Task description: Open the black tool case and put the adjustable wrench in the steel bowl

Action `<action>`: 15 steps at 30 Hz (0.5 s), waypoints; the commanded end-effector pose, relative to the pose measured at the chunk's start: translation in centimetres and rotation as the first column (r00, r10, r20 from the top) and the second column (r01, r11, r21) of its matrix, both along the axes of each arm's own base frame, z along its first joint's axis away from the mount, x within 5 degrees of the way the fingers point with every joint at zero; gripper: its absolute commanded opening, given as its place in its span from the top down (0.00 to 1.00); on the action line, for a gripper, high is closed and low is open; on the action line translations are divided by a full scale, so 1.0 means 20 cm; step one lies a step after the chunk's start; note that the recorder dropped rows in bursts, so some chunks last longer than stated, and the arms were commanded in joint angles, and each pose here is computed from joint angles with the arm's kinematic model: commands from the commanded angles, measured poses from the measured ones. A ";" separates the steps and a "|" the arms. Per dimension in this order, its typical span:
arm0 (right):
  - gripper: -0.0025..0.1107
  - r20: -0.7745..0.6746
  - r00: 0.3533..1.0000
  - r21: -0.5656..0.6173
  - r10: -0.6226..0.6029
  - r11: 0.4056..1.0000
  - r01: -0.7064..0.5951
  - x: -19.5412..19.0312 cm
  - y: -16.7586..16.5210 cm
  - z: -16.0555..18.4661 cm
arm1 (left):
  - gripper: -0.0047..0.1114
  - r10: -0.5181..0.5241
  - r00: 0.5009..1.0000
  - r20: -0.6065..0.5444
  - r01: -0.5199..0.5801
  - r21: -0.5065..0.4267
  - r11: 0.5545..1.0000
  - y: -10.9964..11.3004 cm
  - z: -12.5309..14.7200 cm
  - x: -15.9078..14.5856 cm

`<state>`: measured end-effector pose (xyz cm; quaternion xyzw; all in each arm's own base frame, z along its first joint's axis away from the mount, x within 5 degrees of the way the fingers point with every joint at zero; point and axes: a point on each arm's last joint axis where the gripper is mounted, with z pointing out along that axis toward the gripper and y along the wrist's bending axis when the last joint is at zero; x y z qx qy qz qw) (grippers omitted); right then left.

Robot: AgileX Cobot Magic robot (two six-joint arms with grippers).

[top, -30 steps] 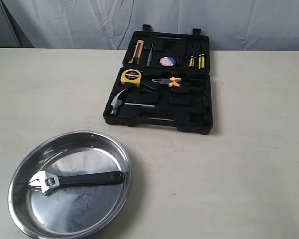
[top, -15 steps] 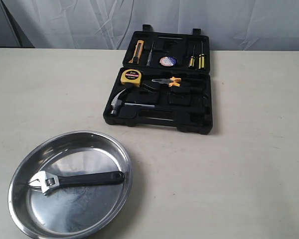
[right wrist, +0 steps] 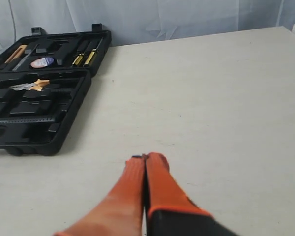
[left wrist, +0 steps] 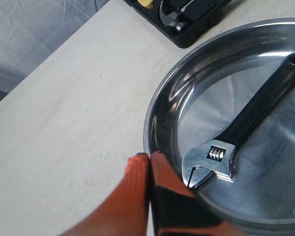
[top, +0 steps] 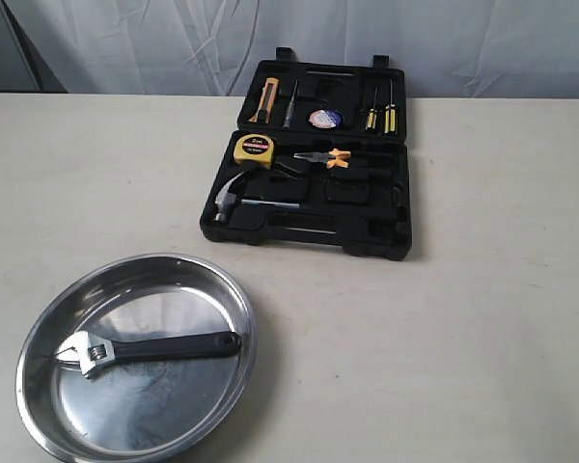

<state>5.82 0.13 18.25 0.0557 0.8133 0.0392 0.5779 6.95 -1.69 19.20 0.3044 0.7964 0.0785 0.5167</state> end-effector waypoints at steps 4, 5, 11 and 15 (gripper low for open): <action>0.99 0.040 0.999 -0.001 -0.004 1.000 0.004 0.00 0.00 -0.01 | 0.96 0.000 1.000 0.012 0.001 -0.005 1.000 0.00 0.00 0.00; 0.99 0.040 0.999 0.001 -0.004 1.000 0.004 0.00 0.00 -0.01 | 0.96 0.000 1.000 0.012 0.001 -0.005 1.000 0.00 0.00 0.00; 0.99 0.040 0.999 0.001 -0.004 1.000 0.004 0.00 0.00 -0.01 | 0.96 -0.001 1.000 0.010 0.001 -0.005 1.000 0.00 0.00 0.00; 0.99 0.040 0.999 0.003 -0.004 1.000 0.004 0.00 0.00 -0.01 | 0.96 -0.001 1.000 0.010 0.001 -0.005 1.000 0.00 0.00 0.00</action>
